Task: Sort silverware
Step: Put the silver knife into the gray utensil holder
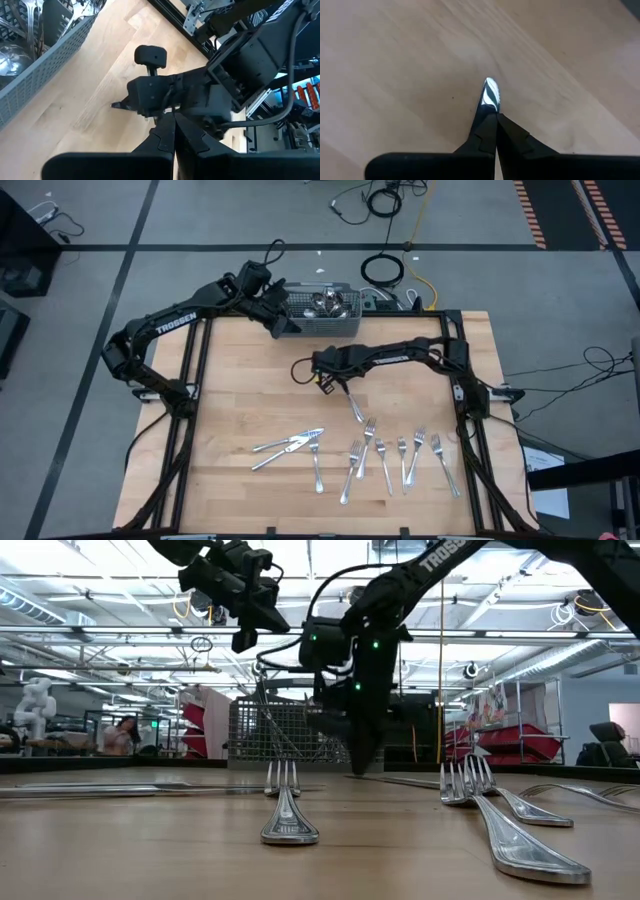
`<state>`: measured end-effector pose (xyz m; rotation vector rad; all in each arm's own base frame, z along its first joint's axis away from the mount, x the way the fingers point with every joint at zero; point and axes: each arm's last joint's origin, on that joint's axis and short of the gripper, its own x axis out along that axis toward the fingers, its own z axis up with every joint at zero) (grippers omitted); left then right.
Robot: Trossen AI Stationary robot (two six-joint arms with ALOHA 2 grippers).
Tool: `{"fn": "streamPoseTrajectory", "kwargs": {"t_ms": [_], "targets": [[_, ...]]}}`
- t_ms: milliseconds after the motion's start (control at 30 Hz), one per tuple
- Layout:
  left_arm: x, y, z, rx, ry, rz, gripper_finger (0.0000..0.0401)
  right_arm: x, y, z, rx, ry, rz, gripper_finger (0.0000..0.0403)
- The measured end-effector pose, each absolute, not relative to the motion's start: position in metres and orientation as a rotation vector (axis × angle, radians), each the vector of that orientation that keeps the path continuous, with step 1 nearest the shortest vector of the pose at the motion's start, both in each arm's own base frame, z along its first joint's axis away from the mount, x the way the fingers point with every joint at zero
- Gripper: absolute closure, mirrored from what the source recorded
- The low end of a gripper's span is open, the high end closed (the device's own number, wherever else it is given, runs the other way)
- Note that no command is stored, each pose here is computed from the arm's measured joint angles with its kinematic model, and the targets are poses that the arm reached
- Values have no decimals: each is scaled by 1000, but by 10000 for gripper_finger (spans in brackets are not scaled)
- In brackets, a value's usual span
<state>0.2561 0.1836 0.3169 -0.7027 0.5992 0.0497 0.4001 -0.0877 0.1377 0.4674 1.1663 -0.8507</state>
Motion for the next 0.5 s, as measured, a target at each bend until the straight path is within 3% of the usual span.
{"fn": "streamPoseTrajectory", "kwargs": {"t_ms": [500], "targets": [[256,184,317,-705,601,50,395,415,-84,136,503,1085,-704,403]]}}
